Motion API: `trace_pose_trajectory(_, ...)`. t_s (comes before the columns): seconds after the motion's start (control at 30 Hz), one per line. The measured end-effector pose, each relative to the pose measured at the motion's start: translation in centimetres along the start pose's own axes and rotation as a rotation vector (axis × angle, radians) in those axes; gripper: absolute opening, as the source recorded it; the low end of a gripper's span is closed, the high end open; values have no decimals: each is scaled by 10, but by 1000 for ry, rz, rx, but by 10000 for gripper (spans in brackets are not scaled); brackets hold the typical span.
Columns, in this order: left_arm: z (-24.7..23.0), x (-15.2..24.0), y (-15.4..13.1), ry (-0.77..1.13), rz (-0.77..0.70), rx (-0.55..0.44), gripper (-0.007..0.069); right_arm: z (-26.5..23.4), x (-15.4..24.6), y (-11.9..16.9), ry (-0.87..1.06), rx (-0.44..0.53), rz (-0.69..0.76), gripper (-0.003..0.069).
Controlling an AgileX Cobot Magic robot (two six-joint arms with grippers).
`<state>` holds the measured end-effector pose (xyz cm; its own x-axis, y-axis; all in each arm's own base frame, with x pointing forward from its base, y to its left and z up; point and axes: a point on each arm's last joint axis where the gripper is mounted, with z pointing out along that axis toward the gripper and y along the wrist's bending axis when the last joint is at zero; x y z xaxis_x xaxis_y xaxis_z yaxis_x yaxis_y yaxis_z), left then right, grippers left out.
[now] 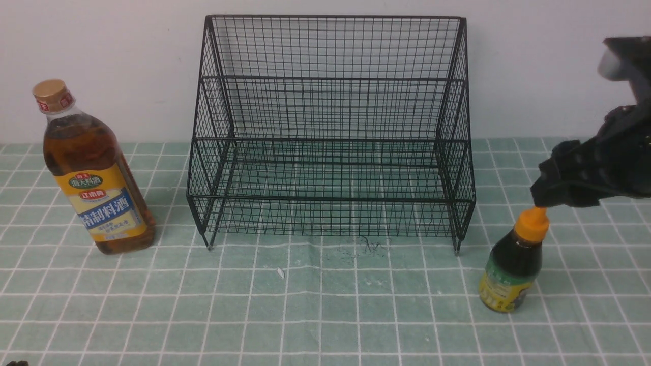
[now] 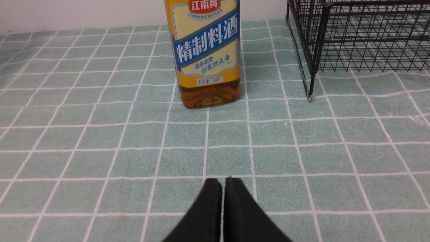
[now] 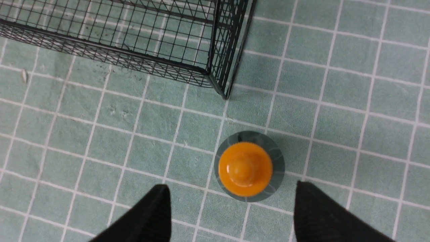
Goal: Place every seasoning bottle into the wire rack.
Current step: Use the right arm to grab the condiment bottle closest to it
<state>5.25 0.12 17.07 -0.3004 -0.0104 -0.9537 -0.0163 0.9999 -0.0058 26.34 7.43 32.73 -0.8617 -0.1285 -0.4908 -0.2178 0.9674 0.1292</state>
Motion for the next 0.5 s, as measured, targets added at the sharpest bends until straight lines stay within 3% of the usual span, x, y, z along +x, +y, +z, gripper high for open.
trace_pose_trajectory(0.13, 0, 0, 0, 0, 0, 0, -6, 30, -4, -4, 76, 18, 3, 534)
trace_pose_trajectory(0.23, 0, 0, 0, 0, 0, 0, -6, 54, -4, -7, 135, 30, 6, 527)
trace_pose_trajectory(0.3, 0, 0, 0, 0, 0, 0, -6, 62, -4, -8, 157, 34, 7, 501)
trace_pose_trajectory(0.33, 0, 0, 0, 0, 0, 0, -6, 74, -4, -9, 187, 37, 8, 424)
trace_pose_trajectory(0.37, 0, 0, 0, 0, 0, 0, -6, 74, -4, -9, 187, 37, 7, 412)
trace_pose_trajectory(0.4, 0, 0, 0, 0, 0, 0, -6, 79, -3, -10, 200, 36, -2, 307)
trace_pose_trajectory(0.5, 0, 0, 0, 0, 0, 0, -6, 72, -5, -9, 195, 28, -43, 298)
